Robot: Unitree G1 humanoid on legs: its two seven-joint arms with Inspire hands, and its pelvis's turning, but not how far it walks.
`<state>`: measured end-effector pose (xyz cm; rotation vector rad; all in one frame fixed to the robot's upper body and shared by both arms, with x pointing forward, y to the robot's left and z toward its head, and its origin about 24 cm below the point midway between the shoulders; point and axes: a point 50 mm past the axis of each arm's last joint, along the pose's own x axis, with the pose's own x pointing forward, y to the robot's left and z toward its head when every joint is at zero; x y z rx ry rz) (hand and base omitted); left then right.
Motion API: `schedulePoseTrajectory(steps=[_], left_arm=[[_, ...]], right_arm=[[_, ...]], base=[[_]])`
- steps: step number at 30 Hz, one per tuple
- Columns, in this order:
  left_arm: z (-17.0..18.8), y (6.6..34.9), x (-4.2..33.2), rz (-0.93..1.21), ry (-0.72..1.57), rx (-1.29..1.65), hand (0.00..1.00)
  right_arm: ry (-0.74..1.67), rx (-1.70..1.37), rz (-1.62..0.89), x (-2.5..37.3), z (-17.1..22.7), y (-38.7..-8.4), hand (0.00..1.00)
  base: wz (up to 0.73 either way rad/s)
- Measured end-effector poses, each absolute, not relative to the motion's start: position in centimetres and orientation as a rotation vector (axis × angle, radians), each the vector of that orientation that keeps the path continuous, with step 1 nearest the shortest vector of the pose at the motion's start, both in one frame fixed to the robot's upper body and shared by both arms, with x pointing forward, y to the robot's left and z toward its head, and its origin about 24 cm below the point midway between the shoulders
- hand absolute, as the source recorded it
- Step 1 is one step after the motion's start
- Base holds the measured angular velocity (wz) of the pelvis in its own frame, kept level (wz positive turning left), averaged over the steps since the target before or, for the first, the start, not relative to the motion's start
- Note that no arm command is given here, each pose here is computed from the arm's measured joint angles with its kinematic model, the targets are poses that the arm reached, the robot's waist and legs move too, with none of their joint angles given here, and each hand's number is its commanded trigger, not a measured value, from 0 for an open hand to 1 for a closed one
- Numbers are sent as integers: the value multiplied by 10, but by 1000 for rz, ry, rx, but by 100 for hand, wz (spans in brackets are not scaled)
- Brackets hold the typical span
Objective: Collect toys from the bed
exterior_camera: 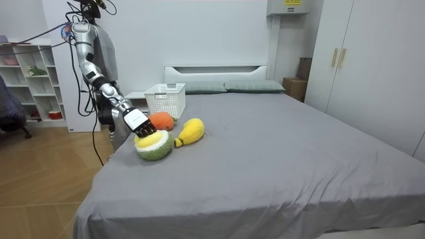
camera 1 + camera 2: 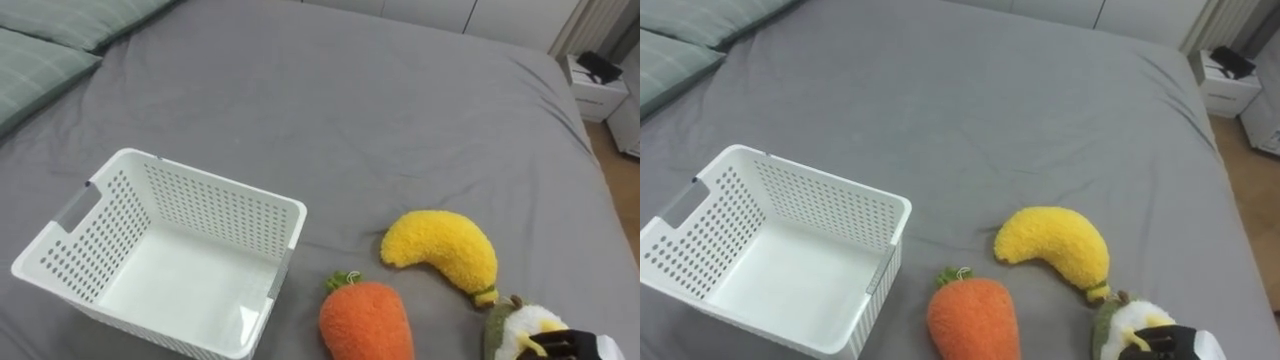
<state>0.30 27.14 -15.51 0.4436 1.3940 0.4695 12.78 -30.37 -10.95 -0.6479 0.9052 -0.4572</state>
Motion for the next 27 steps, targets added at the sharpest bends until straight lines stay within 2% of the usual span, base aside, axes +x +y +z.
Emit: schedulePoseTrajectory(steps=[10,17,27], left_arm=[[-151,281,8,499,1365,453,0],[-148,285,11,511,1349,465,0],[-147,286,17,518,1332,468,0]], right_arm=[[806,-526,-546,144,-96,-306,100],[522,-507,-553,189,-47,-298,100],[266,-492,-493,219,11,-284,100]], base=[[-6],[-4],[-1]])
